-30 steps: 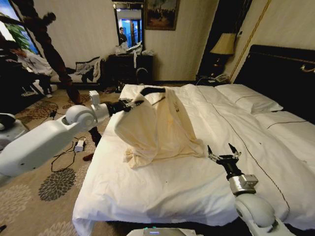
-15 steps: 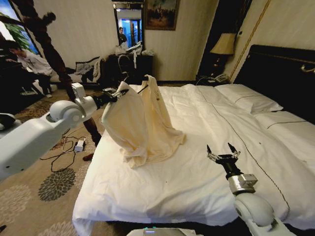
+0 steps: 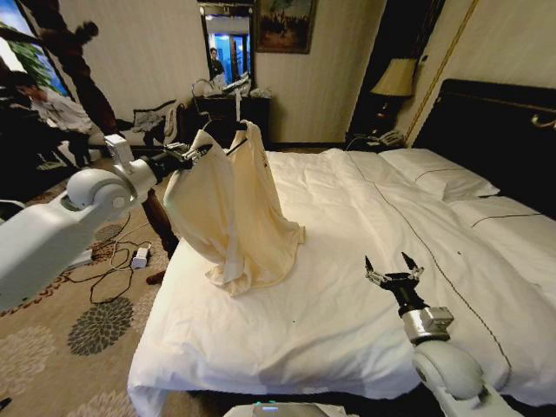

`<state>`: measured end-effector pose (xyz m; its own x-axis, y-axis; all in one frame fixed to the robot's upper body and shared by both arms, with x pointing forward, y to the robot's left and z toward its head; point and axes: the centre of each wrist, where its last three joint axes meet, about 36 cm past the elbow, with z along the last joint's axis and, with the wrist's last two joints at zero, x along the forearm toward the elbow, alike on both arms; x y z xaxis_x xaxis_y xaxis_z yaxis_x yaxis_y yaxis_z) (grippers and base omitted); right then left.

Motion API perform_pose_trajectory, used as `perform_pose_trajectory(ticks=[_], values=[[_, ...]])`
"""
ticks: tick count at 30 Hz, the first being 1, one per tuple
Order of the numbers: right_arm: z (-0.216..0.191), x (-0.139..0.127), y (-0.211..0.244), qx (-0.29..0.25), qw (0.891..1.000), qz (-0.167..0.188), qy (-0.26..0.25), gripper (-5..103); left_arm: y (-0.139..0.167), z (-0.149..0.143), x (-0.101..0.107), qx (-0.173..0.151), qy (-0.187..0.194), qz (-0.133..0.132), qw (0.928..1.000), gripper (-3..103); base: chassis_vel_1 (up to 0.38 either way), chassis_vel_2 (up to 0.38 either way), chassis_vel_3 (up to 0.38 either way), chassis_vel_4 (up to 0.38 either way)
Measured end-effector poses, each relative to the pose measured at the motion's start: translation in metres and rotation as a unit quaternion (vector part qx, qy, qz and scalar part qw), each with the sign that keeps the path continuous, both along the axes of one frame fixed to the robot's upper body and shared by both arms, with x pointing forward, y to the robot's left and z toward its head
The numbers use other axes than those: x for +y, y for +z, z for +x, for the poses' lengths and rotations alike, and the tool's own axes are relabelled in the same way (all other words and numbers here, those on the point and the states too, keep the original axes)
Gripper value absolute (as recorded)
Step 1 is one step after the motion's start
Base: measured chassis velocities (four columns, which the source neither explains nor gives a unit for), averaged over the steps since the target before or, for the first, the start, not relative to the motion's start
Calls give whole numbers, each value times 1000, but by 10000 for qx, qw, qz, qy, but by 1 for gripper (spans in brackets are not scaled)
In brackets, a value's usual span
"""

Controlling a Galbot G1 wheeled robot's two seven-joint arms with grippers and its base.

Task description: Pick up the clothes from the bed and hang them on the clothes hanger.

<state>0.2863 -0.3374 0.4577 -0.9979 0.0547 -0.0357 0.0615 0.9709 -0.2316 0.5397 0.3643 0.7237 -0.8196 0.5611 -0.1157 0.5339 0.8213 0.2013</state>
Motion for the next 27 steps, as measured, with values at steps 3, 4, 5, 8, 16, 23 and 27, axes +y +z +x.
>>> perform_pose_trajectory(ticks=[3,4,5,8,16,23,27], values=[[0,0,0,1,10000,0,0,100,4,2,3,-50,82,-55,9999,18,0,0,0,0],[0,0,0,1,10000,0,0,100,4,2,4,-63,116,-78,9999,18,0,0,0,0],[0,0,0,1,10000,0,0,100,4,2,4,-63,116,-78,9999,18,0,0,0,0],[0,0,0,2,10000,0,1,100,7,4,8,-105,213,-154,9996,18,0,0,0,0],[0,0,0,2,10000,0,2,100,21,13,26,-218,561,-374,9975,18,0,0,0,0],[0,0,0,1,10000,1,2,100,48,45,38,-281,874,-668,9935,18,0,0,0,0],[0,0,0,2,10000,0,1,100,57,68,42,-216,1059,-765,9912,18,0,0,0,0]])
